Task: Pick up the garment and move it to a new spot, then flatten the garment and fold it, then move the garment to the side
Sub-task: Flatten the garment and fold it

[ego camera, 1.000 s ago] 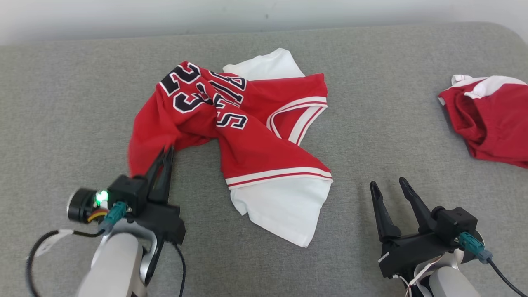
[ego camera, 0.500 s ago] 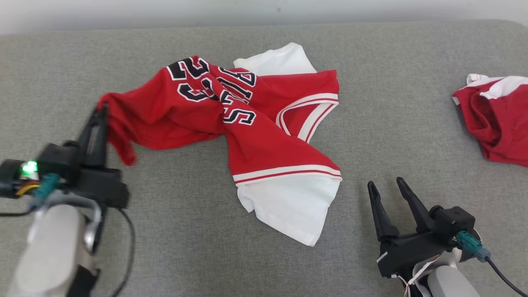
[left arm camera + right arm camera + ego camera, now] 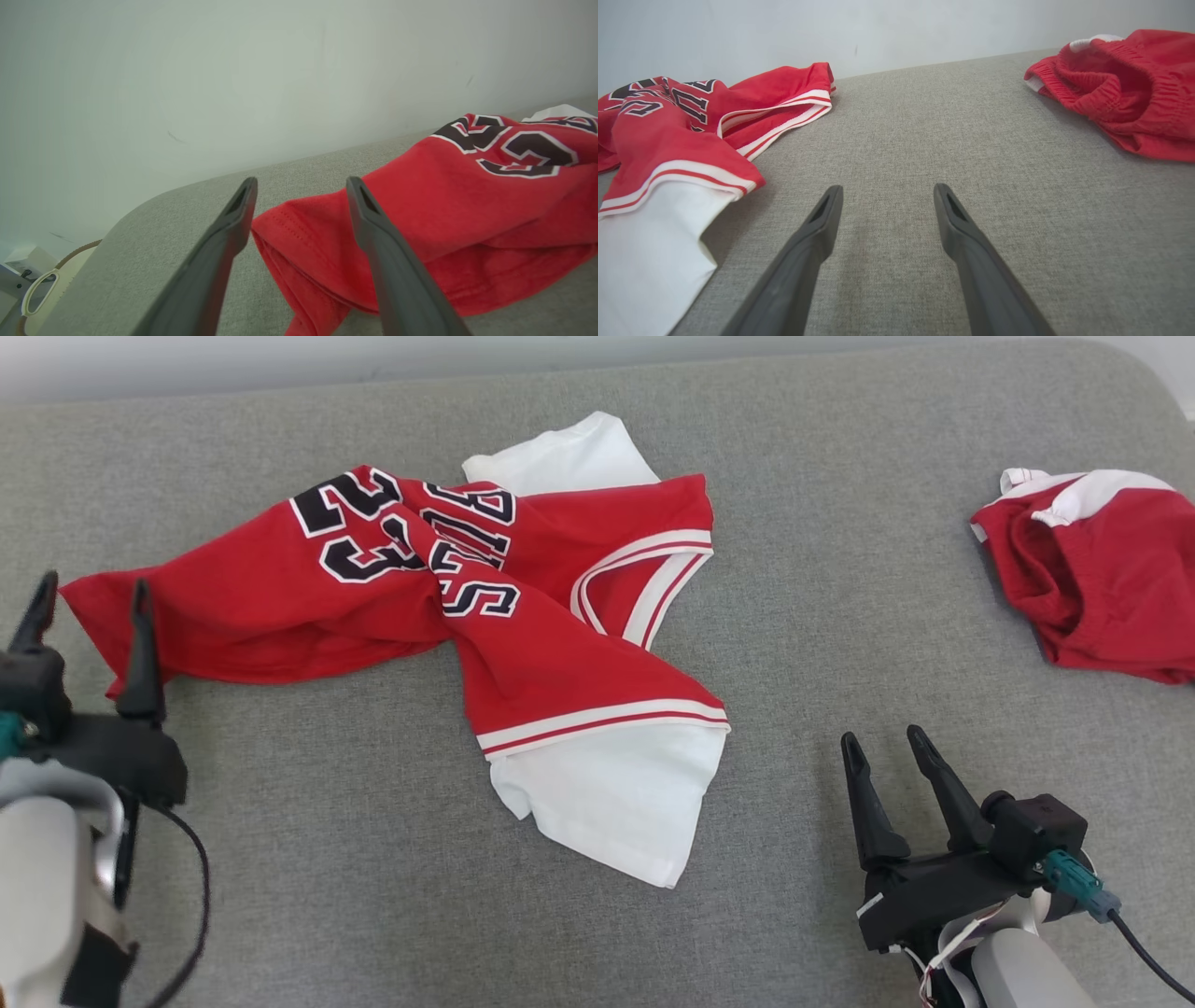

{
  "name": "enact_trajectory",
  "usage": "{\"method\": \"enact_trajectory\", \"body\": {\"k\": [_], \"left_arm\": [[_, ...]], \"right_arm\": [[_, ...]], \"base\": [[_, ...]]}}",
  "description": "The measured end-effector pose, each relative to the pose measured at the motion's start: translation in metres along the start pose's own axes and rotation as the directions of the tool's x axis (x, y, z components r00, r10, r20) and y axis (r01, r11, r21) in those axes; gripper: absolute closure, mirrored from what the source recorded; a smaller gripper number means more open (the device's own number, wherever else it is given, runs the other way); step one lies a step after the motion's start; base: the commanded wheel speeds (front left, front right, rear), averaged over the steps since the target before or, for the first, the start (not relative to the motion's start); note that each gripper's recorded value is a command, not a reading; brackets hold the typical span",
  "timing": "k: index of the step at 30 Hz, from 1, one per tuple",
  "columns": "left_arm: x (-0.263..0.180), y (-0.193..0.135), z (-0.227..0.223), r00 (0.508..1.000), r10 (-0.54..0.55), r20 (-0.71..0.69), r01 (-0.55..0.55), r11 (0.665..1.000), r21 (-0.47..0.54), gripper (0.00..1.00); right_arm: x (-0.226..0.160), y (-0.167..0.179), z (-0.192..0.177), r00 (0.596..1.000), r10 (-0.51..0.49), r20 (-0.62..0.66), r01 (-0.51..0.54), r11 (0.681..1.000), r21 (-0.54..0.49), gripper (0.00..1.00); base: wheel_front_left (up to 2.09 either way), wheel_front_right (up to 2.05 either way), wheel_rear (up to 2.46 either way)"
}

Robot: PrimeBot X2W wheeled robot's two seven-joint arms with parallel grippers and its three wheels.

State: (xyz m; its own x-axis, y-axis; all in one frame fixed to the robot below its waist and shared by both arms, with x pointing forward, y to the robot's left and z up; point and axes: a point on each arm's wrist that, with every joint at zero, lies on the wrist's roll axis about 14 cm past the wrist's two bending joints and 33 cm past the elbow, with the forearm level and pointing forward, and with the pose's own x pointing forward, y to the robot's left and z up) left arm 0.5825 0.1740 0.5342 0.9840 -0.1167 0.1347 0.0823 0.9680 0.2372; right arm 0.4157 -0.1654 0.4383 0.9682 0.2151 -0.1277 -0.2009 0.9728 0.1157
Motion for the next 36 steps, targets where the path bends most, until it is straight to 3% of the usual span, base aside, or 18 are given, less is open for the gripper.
{"method": "enact_trajectory", "body": {"k": [13, 17, 26, 36], "left_arm": [[-0.054, -0.048, -0.011, 0.999, -0.039, -0.035, 0.033, 0.987, -0.157, 0.0], [-0.062, -0.077, -0.01, 0.991, -0.129, -0.031, 0.122, 0.976, -0.182, 0.0], [-0.048, -0.125, -0.014, 0.963, -0.268, -0.038, 0.257, 0.95, -0.176, 0.0], [-0.025, -0.123, -0.044, 0.96, -0.257, -0.116, 0.241, 0.961, -0.135, 0.0]], "right_arm": [[0.006, 0.018, 0.007, 0.999, 0.05, 0.023, -0.05, 0.999, 0.002, 0.0], [0.007, 0.02, 0.008, 0.998, 0.06, 0.025, -0.06, 0.998, -0.004, 0.0], [0.002, 0.007, 0.007, 1.0, 0.023, 0.017, -0.023, 1.0, -0.009, 0.0], [-0.005, -0.009, -0.002, 0.999, -0.032, -0.006, 0.032, 0.999, 0.001, 0.0]], "base": [[0.0, 0.0, 0.0], [0.0, 0.0, 0.0], [0.0, 0.0, 0.0], [0.0, 0.0, 0.0]]}}
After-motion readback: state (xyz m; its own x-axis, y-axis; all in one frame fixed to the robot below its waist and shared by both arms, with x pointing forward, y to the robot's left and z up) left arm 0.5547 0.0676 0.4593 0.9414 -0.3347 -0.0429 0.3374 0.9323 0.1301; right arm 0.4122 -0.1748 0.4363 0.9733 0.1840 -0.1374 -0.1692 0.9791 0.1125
